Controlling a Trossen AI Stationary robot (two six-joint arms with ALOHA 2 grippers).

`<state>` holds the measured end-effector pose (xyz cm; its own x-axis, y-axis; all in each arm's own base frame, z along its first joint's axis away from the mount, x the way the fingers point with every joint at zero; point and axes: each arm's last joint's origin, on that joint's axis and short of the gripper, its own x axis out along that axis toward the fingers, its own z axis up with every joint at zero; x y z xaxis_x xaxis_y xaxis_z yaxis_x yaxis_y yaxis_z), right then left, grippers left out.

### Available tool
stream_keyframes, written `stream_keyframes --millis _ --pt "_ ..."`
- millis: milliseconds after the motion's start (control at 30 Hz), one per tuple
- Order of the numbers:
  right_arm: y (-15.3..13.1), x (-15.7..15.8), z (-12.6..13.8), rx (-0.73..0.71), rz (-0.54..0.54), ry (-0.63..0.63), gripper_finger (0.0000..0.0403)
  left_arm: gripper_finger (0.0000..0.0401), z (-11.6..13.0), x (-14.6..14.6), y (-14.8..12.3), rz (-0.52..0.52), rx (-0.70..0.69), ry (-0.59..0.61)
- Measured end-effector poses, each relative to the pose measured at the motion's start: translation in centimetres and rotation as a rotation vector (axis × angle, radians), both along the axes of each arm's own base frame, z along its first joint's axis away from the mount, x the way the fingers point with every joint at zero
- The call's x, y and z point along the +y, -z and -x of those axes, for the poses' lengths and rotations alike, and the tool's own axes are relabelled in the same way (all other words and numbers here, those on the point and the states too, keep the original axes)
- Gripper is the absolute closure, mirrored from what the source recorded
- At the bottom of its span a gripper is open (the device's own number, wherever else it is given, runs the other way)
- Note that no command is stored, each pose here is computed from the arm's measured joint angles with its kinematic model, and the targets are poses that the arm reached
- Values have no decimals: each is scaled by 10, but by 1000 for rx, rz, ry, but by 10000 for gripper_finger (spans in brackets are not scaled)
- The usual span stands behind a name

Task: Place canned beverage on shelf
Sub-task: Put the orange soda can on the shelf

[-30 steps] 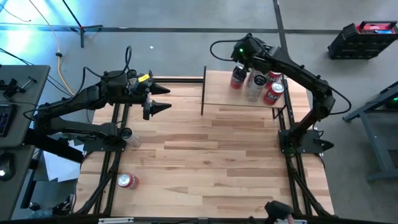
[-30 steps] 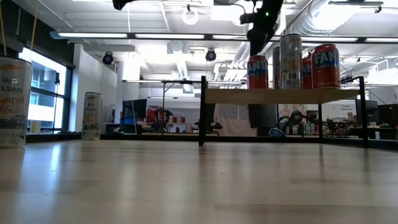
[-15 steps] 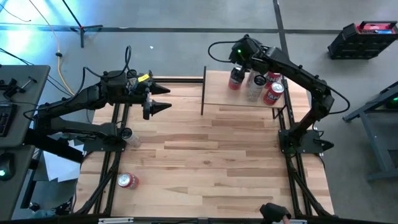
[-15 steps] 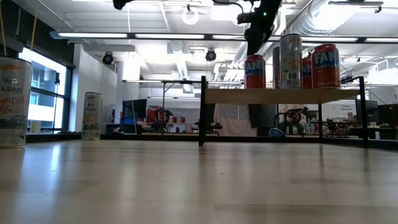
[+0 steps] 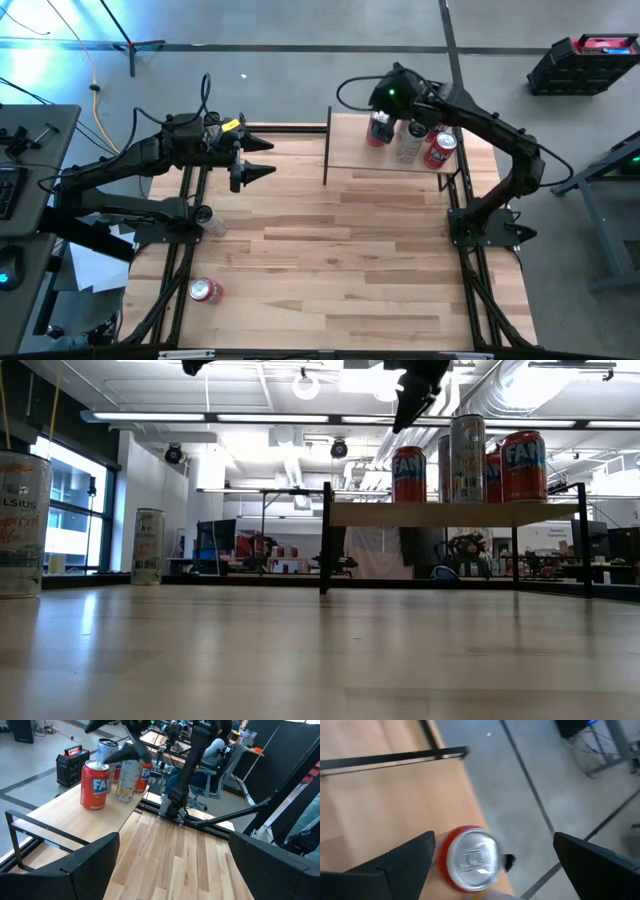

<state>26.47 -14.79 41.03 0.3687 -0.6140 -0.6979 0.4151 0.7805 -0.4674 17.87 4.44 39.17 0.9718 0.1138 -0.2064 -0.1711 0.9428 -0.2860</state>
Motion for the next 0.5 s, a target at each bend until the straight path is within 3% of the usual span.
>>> stream_keyframes --millis 133,333,500 --pt "4 9 -4 30 -23 -27 9 36 0 0 0 -5 1 1" --pt "6 7 -1 61 -5 34 9 36 0 0 0 -5 2 1" --pt "9 -2 5 59 -62 74 9 36 0 0 0 -5 2 1"
